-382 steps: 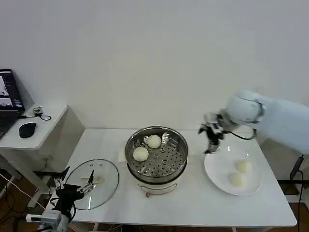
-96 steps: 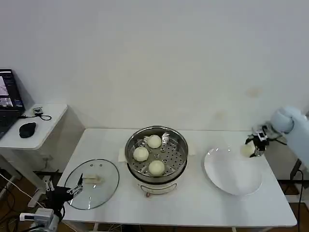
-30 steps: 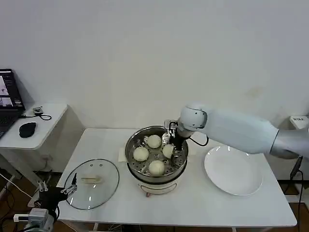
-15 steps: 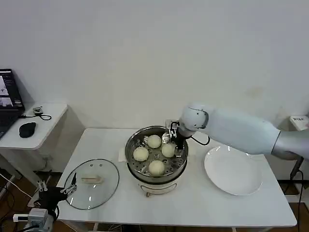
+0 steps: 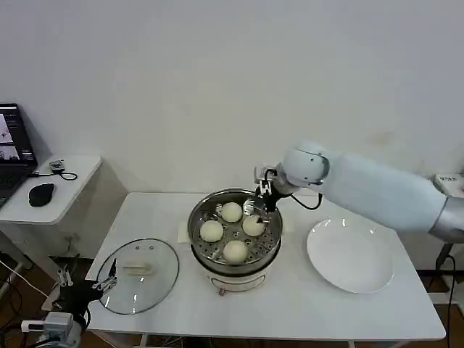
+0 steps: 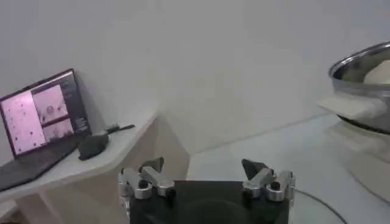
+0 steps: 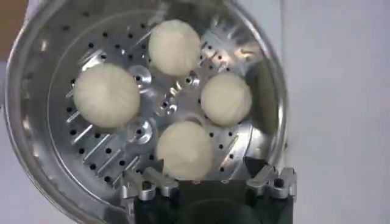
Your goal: Take steamed baozi put them in steamer then cover it.
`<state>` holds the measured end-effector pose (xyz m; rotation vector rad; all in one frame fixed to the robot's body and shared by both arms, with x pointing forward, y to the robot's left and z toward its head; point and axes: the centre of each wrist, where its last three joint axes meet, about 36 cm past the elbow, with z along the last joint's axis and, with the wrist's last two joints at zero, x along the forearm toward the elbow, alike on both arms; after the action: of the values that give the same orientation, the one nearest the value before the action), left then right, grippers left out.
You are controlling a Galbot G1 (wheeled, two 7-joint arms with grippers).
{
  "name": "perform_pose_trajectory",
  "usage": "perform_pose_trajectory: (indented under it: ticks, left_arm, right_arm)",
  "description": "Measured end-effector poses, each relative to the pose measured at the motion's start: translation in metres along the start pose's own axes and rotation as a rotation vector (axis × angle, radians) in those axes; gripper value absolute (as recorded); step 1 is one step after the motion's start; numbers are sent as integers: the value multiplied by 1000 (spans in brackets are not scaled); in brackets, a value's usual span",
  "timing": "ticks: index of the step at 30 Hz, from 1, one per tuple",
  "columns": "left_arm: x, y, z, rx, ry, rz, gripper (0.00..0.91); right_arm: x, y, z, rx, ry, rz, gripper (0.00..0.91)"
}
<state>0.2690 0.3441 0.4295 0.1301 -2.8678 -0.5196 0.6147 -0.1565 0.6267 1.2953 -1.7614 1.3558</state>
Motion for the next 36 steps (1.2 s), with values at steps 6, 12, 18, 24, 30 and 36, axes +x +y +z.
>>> perform_pose_trajectory:
  ticks: [6,12,18,24,30,36]
  left_arm:
    - [-3,-2,3,-1,-6,9,907]
    - [-6,-6,10,-16,-13,24,907]
    - [-11,-10,17,-34,-16,28,907]
    - [-17,-11,25,-107,-28,11,907]
    - [-26,-8,40,-342,-78,-29,907]
    - [-29,-11,63,-640,-111,-30,907]
  right_arm:
    - [9,35,27,-60,-163,205,907]
    - [7,80,55,-161,-388,441,907]
    - [-4,126,90,-314,-587,659,907]
    - [-14,181,145,-550,-712,854,907]
    - [-7,255,205,-780,-677,1029,907]
    - [10,318,240,-911,-585,1145,907]
